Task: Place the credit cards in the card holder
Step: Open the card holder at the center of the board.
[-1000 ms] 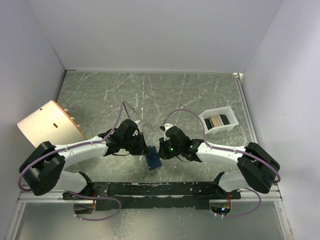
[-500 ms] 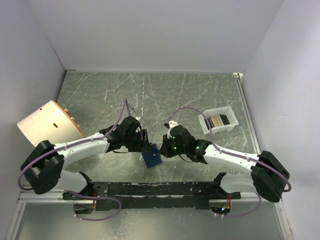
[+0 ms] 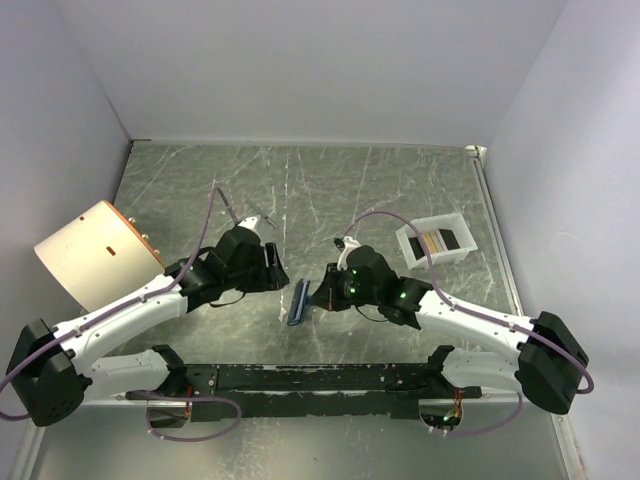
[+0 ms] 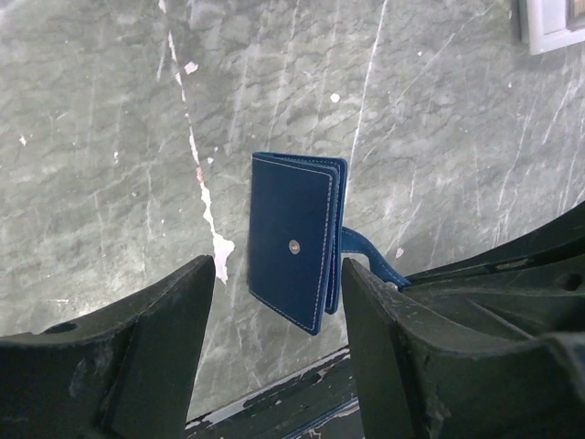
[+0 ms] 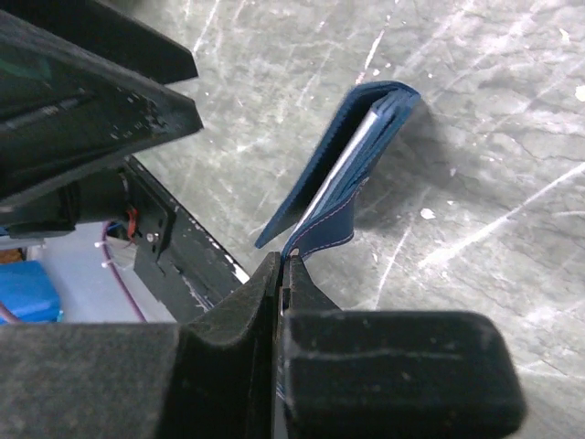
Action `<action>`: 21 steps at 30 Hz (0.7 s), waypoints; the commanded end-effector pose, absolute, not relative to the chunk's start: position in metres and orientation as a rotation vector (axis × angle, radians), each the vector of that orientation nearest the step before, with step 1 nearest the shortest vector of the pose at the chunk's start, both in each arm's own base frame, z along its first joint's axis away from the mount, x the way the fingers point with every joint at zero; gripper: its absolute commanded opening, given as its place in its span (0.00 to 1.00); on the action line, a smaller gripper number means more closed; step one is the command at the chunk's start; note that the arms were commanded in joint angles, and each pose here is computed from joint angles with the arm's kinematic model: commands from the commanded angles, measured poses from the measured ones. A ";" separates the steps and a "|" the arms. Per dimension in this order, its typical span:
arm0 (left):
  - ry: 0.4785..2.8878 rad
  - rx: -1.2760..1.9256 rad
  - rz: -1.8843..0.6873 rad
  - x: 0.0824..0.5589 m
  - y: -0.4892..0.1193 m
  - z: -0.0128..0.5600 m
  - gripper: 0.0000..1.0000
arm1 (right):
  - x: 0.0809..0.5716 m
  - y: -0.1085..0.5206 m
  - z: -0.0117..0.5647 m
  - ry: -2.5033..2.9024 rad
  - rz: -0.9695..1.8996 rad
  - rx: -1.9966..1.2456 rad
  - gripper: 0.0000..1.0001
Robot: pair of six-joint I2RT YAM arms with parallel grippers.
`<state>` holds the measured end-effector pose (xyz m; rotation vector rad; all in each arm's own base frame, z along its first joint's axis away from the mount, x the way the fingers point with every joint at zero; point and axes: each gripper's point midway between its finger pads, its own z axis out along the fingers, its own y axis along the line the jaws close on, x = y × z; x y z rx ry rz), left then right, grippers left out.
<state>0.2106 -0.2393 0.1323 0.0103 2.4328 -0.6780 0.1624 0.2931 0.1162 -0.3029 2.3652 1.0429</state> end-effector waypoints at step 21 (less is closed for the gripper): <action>2.517 0.168 -0.807 0.195 -0.264 0.094 0.65 | 0.177 0.305 0.136 2.291 1.084 -0.245 0.00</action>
